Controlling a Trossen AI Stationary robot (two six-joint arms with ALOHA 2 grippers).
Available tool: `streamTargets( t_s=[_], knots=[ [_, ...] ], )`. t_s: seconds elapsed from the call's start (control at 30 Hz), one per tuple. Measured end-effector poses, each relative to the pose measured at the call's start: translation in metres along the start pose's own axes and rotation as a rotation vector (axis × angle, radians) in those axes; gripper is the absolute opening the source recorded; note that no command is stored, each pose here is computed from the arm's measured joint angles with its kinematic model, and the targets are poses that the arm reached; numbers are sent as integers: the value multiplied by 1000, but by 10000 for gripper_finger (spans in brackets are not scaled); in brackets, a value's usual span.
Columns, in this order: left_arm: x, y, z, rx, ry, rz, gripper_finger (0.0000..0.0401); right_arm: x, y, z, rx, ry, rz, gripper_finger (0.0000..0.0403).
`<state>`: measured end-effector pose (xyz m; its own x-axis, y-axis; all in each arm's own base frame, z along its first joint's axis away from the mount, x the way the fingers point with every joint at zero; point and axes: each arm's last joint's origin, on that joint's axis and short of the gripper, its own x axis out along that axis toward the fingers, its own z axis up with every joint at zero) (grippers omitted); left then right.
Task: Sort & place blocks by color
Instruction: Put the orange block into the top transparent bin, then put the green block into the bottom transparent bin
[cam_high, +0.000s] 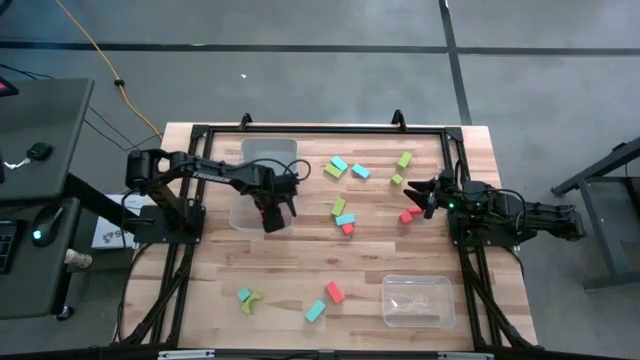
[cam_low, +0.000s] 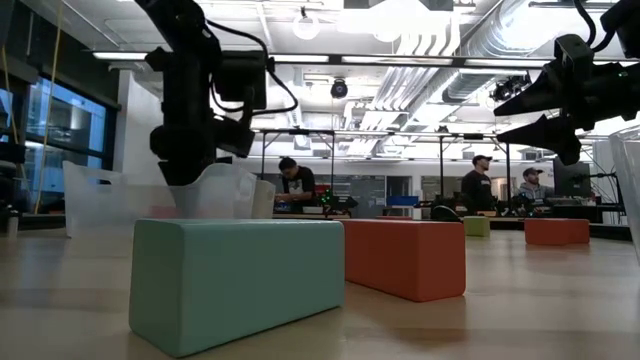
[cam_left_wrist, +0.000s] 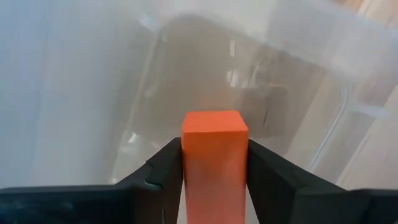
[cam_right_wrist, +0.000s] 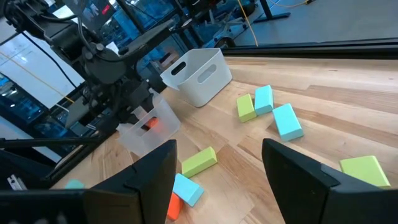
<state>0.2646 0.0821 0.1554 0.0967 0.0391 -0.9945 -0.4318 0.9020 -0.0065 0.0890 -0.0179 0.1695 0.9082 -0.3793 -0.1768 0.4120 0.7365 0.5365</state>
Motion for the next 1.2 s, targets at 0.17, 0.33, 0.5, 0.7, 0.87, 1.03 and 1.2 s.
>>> streamTargets(
  t_s=[0.17,0.33,0.5,0.7,0.87,1.03,1.2],
  knots=[
    [-7,-1,6,-1,-23,-9,161,0,0,0,0,0,0,227],
    [-14,-2,10,1,-13,-30,181,0,1,2,63,-16,13,227],
    [-25,-2,12,45,22,-14,185,0,5,7,114,-67,52,227],
    [-41,-2,19,53,20,8,185,-4,13,22,229,-229,140,227],
    [-56,-2,24,56,26,42,185,-10,21,39,183,-420,190,227],
    [-69,-1,27,74,20,86,185,-19,26,53,189,-581,234,227],
    [-92,1,26,82,-51,130,186,-28,33,67,138,-623,233,227]
  ],
)
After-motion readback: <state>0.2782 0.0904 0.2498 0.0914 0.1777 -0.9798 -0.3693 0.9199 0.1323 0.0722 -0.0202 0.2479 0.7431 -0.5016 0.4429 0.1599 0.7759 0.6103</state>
